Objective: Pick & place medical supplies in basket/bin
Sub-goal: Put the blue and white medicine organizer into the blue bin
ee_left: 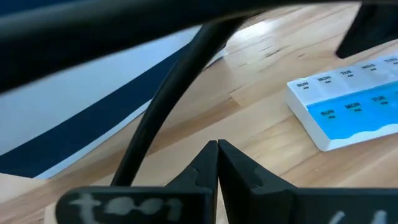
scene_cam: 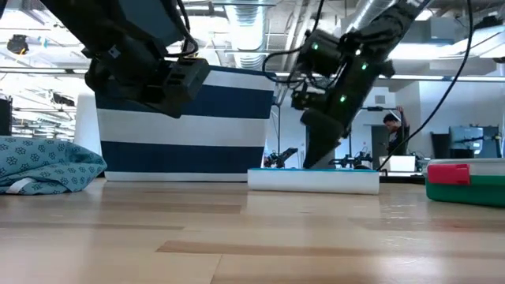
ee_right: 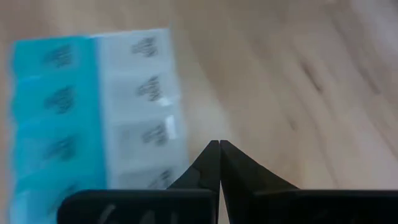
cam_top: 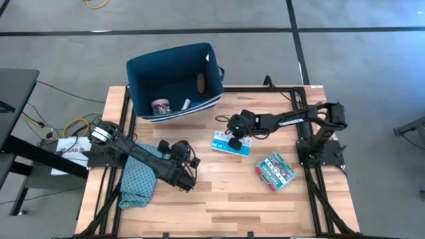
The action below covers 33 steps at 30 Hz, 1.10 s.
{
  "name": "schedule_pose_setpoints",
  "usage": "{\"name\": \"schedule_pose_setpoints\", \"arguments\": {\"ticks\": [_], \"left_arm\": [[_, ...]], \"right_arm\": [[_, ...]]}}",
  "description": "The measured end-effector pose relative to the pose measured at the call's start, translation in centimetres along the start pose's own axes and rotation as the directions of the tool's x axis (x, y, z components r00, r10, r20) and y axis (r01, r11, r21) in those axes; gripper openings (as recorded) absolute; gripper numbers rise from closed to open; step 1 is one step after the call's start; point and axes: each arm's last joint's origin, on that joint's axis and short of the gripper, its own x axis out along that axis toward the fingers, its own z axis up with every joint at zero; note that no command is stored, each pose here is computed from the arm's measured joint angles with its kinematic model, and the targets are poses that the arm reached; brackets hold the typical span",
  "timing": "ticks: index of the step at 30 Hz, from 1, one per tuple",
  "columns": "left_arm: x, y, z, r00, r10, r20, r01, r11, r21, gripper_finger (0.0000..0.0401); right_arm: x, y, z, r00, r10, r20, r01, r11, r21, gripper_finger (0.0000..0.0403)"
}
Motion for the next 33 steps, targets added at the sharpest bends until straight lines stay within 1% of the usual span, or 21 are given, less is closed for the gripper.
{"name": "schedule_pose_setpoints", "arguments": {"ticks": [1,4,6,8,11,15,17,20,22,23,26,29,31,33], "left_arm": [[0.1,0.0,0.1,1.0,0.001,-0.001,-0.001,1.0,-0.001,0.0],[0.3,-0.2,0.2,1.0,-0.002,-0.003,0.002,1.0,0.006,0.0],[0.4,-0.2,0.2,1.0,-0.004,-0.005,0.004,1.0,0.018,0.0],[0.4,-0.2,0.2,1.0,-0.004,-0.002,0.004,1.0,0.023,0.0],[0.4,-0.2,0.2,1.0,-0.003,0.006,0.003,1.0,0.024,0.0],[0.4,-0.2,0.2,1.0,-0.003,0.007,0.003,1.0,0.023,0.0],[0.4,-0.2,0.2,1.0,-0.003,0.007,0.003,1.0,0.023,0.0],[0.4,-0.3,0.2,1.0,-0.006,0.002,0.006,1.0,0.018,0.0],[0.4,-0.3,0.2,1.0,-0.009,-0.001,0.009,1.0,0.013,0.0],[0.4,-0.3,0.2,1.0,-0.009,-0.001,0.009,1.0,0.012,0.0],[0.5,-0.5,0.3,1.0,-0.014,0.007,0.014,1.0,-0.002,0.0],[0.9,-1.0,0.5,1.0,-0.03,0.01,0.03,1.0,-0.001,0.0],[1.4,-1.5,0.9,0.999,-0.05,0.009,0.05,0.999,-0.014,0.0],[2.1,-2.5,1.2,0.997,-0.082,0.009,0.083,0.996,-0.017,0.0]], "right_arm": [[0.4,-0.2,0.0,1.0,-0.001,-0.001,0.001,1.0,0.007,0.0],[1.5,-0.5,-0.2,0.999,0.04,-0.03,-0.039,0.999,0.016,0.0],[1.8,-0.3,-0.3,0.995,0.081,-0.053,-0.08,0.996,0.025,0.0],[2.1,0.2,-0.3,0.987,0.146,-0.066,-0.145,0.989,0.019,0.0],[1.9,1.4,-0.2,0.971,0.227,-0.072,-0.23,0.972,-0.047,0.0],[1.0,3.6,0.4,0.955,0.294,-0.047,-0.298,0.941,-0.16,0.0],[0.3,5.0,0.9,0.931,0.365,-0.033,-0.362,0.904,-0.229,0.0],[-0.8,7.3,1.3,0.865,0.499,-0.041,-0.487,0.818,-0.307,0.0],[-1.5,8.8,1.5,0.831,0.554,-0.045,-0.534,0.774,-0.341,0.0],[-1.9,9.5,1.6,0.824,0.566,-0.043,-0.542,0.761,-0.356,0.0],[-2.8,11.3,1.5,0.814,0.579,-0.047,-0.552,0.746,-0.374,0.0],[-4.1,13.3,1.7,0.82,0.57,-0.05,-0.548,0.756,-0.358,0.0],[-5.0,14.6,1.1,0.827,0.555,-0.092,-0.546,0.754,-0.365,0.0],[-5.7,15.8,0.1,0.851,0.511,-0.119,-0.516,0.775,-0.364,0.0]]}}
